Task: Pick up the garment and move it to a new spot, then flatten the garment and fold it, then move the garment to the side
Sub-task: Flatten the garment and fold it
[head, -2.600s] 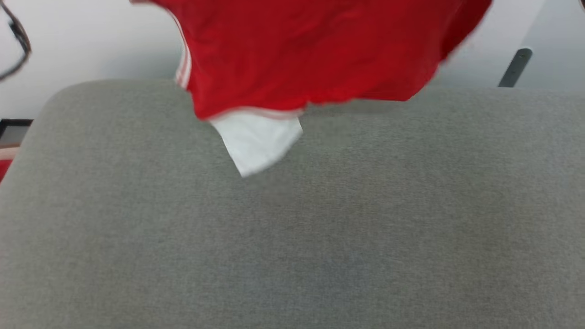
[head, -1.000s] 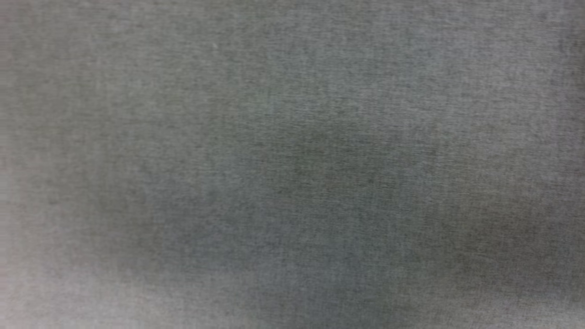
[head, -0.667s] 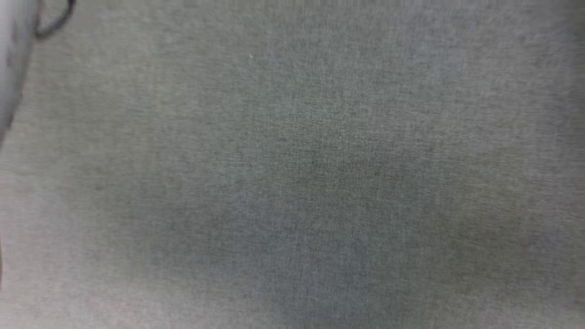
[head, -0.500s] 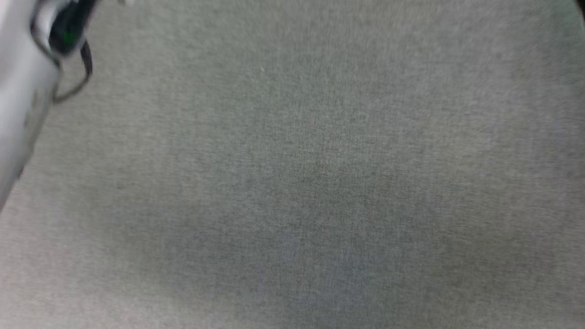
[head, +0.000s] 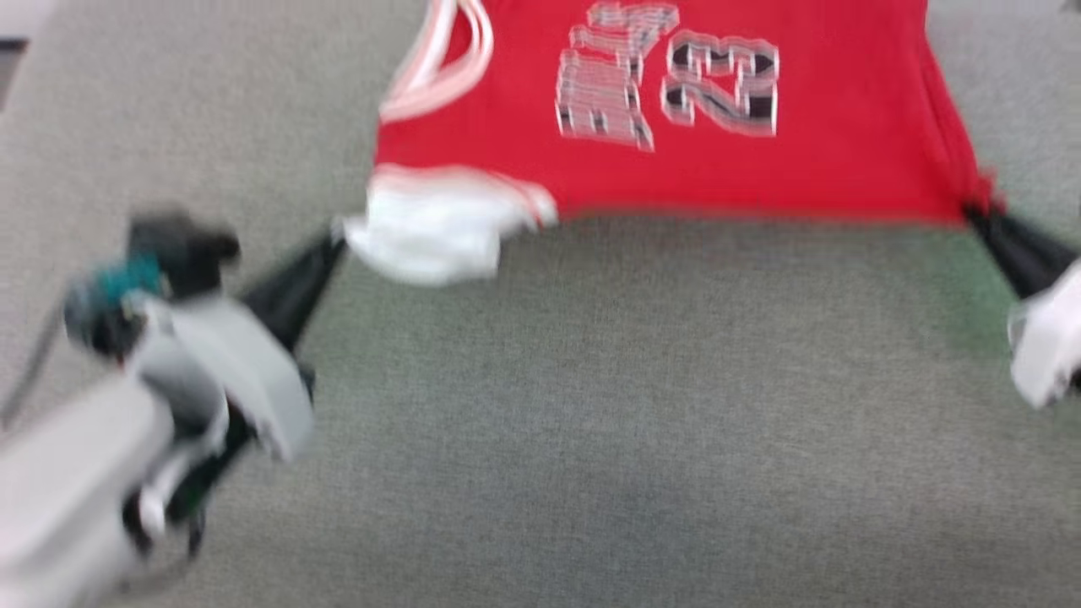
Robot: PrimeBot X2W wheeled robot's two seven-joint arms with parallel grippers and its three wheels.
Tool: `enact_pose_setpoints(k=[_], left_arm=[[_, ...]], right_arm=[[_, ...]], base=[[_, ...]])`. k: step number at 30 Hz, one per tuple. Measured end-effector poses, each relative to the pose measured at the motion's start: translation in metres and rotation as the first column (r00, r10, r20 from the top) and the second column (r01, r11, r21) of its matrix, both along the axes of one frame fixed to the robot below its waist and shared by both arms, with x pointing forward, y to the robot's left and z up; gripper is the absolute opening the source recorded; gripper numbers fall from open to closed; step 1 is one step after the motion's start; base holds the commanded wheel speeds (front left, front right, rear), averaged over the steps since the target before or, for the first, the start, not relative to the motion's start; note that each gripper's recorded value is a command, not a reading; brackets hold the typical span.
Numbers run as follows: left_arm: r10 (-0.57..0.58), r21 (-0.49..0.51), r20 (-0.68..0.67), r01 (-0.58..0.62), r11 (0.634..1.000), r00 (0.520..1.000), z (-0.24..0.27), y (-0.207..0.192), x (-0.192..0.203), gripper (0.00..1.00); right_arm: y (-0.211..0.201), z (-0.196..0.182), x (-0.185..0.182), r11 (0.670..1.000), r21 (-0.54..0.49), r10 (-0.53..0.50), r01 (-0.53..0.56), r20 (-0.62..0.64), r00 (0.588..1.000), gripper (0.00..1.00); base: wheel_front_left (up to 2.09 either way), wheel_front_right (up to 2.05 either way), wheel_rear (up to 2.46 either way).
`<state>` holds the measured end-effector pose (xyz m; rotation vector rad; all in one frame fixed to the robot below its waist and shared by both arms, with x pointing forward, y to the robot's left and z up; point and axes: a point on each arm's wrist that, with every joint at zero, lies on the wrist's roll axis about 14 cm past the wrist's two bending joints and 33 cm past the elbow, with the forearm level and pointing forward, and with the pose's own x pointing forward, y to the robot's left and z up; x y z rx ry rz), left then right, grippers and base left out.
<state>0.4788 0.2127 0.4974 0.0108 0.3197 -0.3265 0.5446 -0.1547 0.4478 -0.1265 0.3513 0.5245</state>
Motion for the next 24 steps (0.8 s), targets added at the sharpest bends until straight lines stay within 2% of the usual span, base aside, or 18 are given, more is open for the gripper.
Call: enact_pose_setpoints(k=[5, 11, 16, 24], left_arm=[[0.049, -0.04, -0.114, -0.054, 0.998, 0.992, -0.018, -0.006, -0.065, 0.0], [0.114, -0.088, -0.24, -0.138, 0.986, 0.964, -0.036, -0.012, -0.122, 0.0], [0.15, -0.129, -0.365, -0.21, 0.969, 0.919, -0.051, -0.022, -0.161, 0.0], [0.204, -0.143, -0.531, -0.325, 0.935, 0.822, -0.07, -0.029, -0.21, 0.0]], right_arm=[[-0.018, -0.016, -0.056, 1.0, 0.012, -0.027, 0.028, -0.097, 0.995, 0.0], [-0.029, -0.038, -0.12, 0.999, -0.003, -0.041, 0.041, -0.237, 0.971, 0.0], [-0.03, -0.052, -0.165, 0.999, 0.002, -0.042, 0.046, -0.356, 0.933, 0.0], [-0.027, -0.062, -0.211, 0.999, 0.014, -0.033, 0.045, -0.477, 0.878, 0.0]], base=[[0.0, 0.0, 0.0], [0.0, 0.0, 0.0], [0.0, 0.0, 0.0], [0.0, 0.0, 0.0]])
